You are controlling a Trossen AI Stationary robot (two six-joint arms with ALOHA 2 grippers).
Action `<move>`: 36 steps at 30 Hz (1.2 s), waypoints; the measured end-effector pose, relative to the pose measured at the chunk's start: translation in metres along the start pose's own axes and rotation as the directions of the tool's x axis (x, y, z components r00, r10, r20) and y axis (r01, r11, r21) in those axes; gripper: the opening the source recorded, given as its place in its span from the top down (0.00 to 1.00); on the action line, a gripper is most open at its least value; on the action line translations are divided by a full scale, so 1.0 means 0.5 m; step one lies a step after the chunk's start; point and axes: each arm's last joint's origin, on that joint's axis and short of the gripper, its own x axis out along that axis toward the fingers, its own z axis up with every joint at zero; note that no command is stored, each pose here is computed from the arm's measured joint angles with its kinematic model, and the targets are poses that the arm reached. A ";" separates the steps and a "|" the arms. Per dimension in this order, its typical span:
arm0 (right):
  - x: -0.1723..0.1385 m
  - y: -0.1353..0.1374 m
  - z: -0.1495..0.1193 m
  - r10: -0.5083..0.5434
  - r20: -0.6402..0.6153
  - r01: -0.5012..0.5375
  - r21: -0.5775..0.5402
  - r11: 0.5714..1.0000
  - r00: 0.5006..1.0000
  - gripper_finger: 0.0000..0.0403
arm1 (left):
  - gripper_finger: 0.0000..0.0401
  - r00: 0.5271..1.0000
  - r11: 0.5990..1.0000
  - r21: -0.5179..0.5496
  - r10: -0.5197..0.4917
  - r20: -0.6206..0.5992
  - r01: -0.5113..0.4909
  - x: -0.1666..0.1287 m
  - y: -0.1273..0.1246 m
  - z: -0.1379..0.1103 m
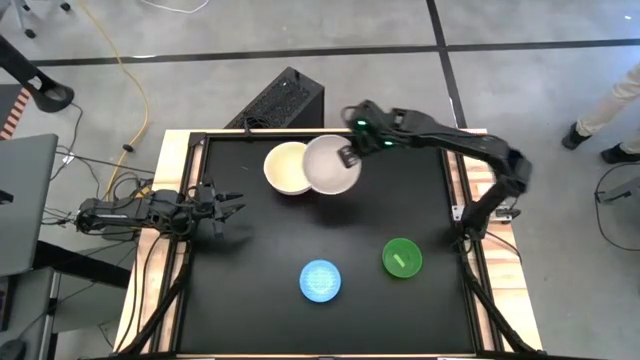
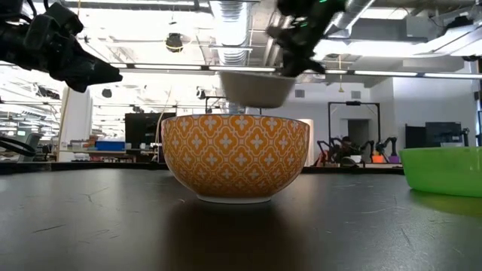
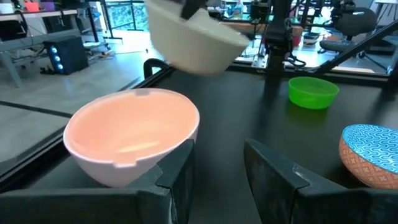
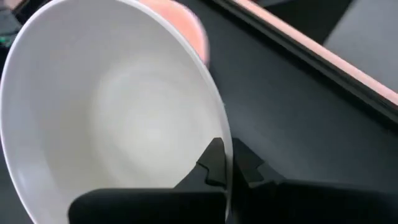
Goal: Nest bowls inside each other
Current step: Stack the white bowl on top of the pink bowl
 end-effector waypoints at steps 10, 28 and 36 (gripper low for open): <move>0.153 0.050 0.127 0.115 -0.019 -0.116 -0.069 0.991 0.993 0.98 | 0.68 1.000 1.000 -0.001 -0.010 0.001 0.010 0.000 -0.001 0.000; 0.256 0.036 0.150 0.122 -0.069 -0.126 -0.053 0.991 0.990 0.98 | 0.68 1.000 1.000 -0.001 -0.010 0.000 0.010 0.000 -0.001 0.000; 0.272 0.030 0.138 0.096 -0.083 -0.099 -0.029 0.995 0.992 0.98 | 0.68 1.000 1.000 -0.001 -0.009 0.000 0.009 0.000 -0.001 0.000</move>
